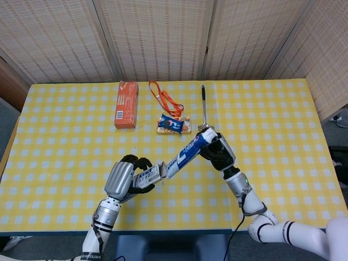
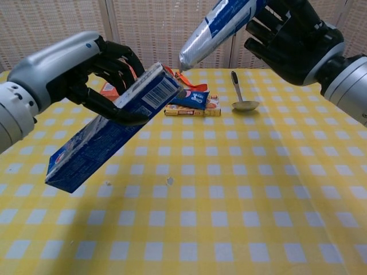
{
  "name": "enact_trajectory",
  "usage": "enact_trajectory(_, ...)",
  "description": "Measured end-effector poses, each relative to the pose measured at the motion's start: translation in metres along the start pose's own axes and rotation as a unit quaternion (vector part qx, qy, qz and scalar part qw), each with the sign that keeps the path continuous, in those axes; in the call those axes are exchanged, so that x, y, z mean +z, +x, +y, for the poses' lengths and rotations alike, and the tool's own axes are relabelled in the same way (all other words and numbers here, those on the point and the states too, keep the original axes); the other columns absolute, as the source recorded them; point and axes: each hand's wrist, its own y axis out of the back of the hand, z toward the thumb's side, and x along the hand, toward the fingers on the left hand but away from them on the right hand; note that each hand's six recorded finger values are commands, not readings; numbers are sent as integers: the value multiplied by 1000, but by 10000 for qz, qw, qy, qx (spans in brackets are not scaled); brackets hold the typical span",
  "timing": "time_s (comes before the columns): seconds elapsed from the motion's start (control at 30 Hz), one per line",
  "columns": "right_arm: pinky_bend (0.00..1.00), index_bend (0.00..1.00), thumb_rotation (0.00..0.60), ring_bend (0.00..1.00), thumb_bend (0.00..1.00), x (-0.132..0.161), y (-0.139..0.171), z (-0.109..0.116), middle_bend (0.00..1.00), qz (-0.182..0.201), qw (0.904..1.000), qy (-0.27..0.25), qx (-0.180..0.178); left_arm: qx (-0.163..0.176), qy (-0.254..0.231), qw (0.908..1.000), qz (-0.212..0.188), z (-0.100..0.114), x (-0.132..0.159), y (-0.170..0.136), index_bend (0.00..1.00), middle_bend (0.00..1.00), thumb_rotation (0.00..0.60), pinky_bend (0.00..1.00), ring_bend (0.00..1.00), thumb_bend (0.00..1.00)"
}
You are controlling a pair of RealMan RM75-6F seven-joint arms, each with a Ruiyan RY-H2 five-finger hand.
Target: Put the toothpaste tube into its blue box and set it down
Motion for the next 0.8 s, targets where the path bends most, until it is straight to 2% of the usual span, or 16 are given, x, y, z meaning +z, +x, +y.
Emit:
enact_trajectory(0.13, 1000, 888, 600, 806, 426, -2, -2, -2, 664, 24, 10000, 13, 31, 88, -52, 9999, -16, 7, 2, 0, 487, 679, 600, 314, 484, 163)
enact_trajectory(0.47, 1000, 888, 600, 806, 425, -4, -6, -3, 664, 105, 9997, -214, 48, 14, -28, 9999, -151, 6, 9, -9, 487, 679, 600, 314, 485, 163)
enact_trajectory(0.8, 1000, 888, 600, 807, 425, -20, -11, -6, 664, 41, 9994, -315, 102, 29, -65, 9999, -140, 10, 9, -11, 488, 679, 600, 314, 484, 163)
